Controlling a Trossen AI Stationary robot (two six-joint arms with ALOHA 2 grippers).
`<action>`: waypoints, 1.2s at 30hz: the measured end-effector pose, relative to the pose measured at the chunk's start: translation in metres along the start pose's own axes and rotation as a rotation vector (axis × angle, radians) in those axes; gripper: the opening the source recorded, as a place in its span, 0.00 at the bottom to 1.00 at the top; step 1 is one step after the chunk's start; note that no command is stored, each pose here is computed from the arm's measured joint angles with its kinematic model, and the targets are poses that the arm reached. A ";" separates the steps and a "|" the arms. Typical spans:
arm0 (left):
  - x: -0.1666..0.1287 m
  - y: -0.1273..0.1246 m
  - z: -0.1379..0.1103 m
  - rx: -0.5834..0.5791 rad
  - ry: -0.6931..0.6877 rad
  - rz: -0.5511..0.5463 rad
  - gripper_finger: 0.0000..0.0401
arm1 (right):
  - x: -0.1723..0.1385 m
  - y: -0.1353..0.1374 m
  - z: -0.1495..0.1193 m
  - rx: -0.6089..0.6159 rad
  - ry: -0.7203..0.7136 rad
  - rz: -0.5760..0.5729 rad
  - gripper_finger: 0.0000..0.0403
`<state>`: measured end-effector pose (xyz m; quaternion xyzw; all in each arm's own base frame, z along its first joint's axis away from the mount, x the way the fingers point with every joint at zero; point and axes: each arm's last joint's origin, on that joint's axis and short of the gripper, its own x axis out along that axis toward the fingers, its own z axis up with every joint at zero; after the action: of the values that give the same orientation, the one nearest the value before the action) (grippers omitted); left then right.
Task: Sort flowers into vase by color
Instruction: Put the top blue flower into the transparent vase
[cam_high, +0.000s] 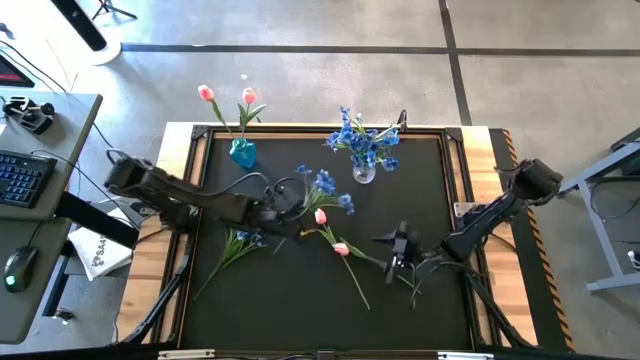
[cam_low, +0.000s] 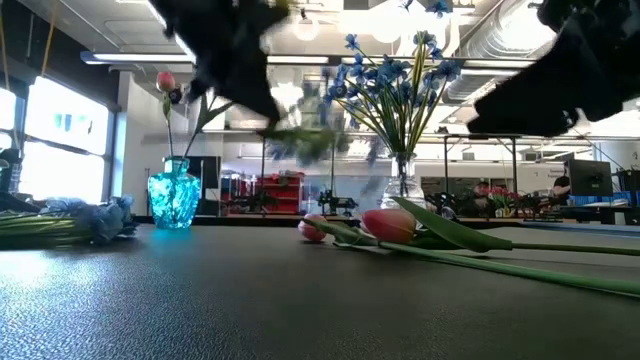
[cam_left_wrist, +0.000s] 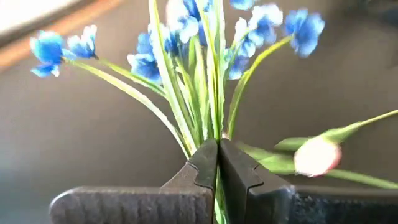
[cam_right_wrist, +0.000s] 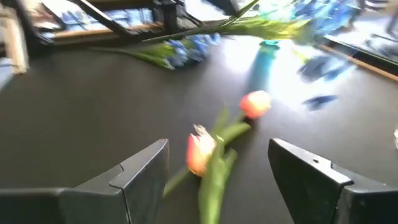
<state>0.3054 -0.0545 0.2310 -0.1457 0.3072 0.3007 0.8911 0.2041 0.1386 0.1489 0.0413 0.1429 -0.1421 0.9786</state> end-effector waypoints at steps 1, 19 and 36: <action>-0.007 -0.005 0.003 0.014 -0.049 -0.023 0.00 | 0.004 0.001 0.001 -0.003 -0.012 0.018 0.67; -0.041 -0.065 0.011 0.239 -0.456 -0.331 0.00 | 0.095 0.017 0.053 0.006 -0.309 0.217 0.62; -0.044 -0.068 0.007 0.261 -0.450 -0.347 0.00 | 0.099 0.025 0.077 -0.019 -0.390 0.159 0.24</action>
<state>0.3238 -0.1237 0.2696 -0.0102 0.1087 0.1269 0.9859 0.3234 0.1272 0.1943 0.0147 -0.0518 -0.0685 0.9962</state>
